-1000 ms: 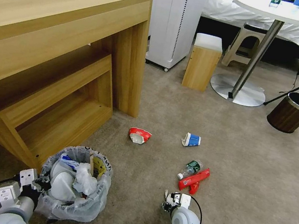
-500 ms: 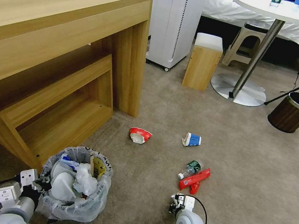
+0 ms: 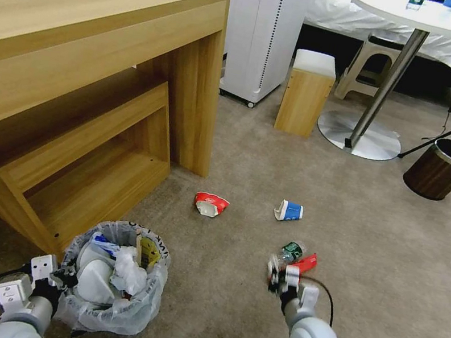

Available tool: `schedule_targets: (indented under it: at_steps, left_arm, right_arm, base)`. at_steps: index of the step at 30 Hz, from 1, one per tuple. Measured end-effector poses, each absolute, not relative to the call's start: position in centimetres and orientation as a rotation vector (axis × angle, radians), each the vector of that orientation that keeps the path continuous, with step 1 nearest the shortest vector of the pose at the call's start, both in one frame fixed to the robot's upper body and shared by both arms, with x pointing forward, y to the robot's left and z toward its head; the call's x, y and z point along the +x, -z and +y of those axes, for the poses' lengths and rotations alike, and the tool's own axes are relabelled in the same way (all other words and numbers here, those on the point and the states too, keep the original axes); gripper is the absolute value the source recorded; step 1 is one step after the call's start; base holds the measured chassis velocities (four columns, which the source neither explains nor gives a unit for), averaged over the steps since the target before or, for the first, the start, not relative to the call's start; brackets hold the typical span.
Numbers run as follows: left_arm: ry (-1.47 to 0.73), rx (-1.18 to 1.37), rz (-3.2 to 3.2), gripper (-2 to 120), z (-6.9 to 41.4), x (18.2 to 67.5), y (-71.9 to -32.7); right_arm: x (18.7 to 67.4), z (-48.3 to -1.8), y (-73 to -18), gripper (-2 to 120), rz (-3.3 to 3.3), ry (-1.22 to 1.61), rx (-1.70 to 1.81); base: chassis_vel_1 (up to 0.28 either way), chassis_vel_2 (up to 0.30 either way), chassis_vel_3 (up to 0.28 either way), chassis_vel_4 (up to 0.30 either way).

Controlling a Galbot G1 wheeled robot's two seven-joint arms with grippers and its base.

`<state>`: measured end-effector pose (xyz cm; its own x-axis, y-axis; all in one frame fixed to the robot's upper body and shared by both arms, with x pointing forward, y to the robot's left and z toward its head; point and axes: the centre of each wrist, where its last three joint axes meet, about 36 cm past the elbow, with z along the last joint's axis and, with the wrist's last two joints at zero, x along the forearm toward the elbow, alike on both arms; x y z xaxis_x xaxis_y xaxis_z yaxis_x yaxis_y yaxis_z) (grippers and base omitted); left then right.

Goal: Pick up the trash bin and place the garbage on the floor into it.

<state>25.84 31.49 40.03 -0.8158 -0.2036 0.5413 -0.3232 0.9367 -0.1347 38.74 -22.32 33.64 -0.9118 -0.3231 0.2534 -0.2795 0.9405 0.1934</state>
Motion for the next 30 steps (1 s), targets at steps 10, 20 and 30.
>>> schedule_targets:
  at_steps: [10, 20, 30]
  left_arm:
    - [-0.297, 0.385, -2.559, 1, 31.1, 25.2, -40.7]
    - [-0.305, 0.383, -2.559, 1, 30.6, 25.3, -40.7]
    - [-0.306, 0.388, -2.558, 1, 30.5, 25.2, -40.7]
  right_arm:
    - [41.6, -16.8, -42.8, 0, -2.909, 0.359, 1.266]
    - [39.6, -9.3, -44.9, 0, -2.581, 0.333, 1.375]
    - [37.7, -4.0, -43.3, 0, -2.387, 0.241, 1.249]
  base:
    - [0.000, 0.000, 0.000, 0.000]
    - [0.000, 0.000, 0.000, 0.000]
    - [0.000, 0.000, 0.000, 0.000]
